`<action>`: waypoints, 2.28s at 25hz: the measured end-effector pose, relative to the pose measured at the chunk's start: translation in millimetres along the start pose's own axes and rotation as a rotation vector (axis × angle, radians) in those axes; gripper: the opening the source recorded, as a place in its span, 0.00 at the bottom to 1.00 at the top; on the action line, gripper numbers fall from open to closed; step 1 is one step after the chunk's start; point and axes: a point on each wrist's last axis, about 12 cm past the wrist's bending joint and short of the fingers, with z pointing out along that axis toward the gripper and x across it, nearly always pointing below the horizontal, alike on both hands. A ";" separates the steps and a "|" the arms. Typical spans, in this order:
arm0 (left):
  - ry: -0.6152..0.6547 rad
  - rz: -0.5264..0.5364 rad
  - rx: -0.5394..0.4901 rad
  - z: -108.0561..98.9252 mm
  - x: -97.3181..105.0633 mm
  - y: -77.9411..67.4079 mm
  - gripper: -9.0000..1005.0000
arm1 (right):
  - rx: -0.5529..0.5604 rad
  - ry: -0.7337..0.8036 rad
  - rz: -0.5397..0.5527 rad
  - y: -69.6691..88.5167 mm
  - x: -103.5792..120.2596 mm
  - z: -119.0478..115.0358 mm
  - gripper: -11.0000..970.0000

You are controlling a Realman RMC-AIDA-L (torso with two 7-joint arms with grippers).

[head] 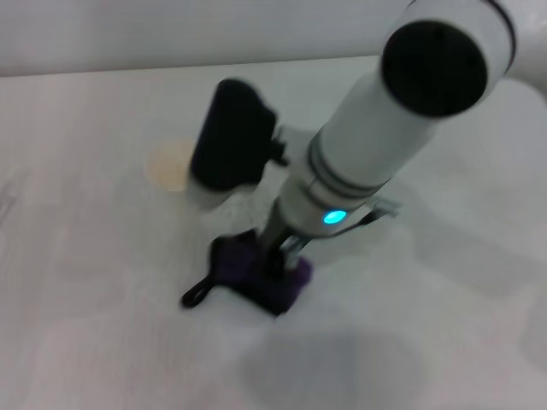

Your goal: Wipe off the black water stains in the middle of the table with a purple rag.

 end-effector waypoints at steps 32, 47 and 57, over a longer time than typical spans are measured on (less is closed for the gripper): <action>0.003 0.005 -0.012 20.7 -9.0 2.5 0.88 | 0.139 0.281 0.370 -65.0 120.9 -24.7 0.22; 0.007 0.005 -0.014 19.8 -8.1 2.6 0.88 | 0.162 0.285 0.361 -63.8 121.3 -31.1 0.36; 0.008 0.005 -0.015 19.3 -7.8 2.8 0.88 | 0.234 -0.033 0.454 -84.1 130.9 -90.6 0.59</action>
